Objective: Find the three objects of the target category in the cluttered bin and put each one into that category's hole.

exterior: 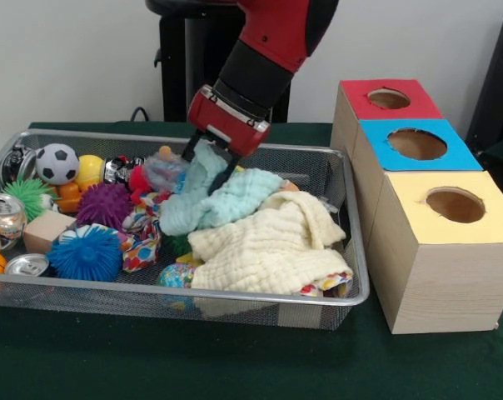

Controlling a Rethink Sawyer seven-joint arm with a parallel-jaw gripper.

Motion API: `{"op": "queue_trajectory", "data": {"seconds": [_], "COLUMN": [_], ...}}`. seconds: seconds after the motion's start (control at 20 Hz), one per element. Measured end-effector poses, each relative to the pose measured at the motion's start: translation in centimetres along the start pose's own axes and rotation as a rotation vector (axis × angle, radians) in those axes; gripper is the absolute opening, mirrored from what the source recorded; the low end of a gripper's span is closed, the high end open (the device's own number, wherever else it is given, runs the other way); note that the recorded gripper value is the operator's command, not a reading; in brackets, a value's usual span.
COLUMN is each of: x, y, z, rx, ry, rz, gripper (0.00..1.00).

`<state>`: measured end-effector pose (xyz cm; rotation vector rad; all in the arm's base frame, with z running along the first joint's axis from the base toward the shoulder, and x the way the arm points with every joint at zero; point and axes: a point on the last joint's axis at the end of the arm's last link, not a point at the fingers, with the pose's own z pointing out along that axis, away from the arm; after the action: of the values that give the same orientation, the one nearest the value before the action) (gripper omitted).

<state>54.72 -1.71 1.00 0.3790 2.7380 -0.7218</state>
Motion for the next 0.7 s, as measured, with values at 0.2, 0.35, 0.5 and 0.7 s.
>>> {"op": "queue_trajectory", "data": {"seconds": [0.2,0.35,0.5,0.7], "x": [0.0,0.3,0.7,0.8], "y": [-1.9,-3.2,-5.2,-6.4], "z": [1.2,1.9,2.6,3.1], "rx": [0.057,0.091,0.148,0.177], "ry": [-0.014,-0.018,-0.032,-0.047], "rz": [-0.002,-0.007,-0.028,-0.039], "gripper": [1.00,1.00,1.00,1.00]}}
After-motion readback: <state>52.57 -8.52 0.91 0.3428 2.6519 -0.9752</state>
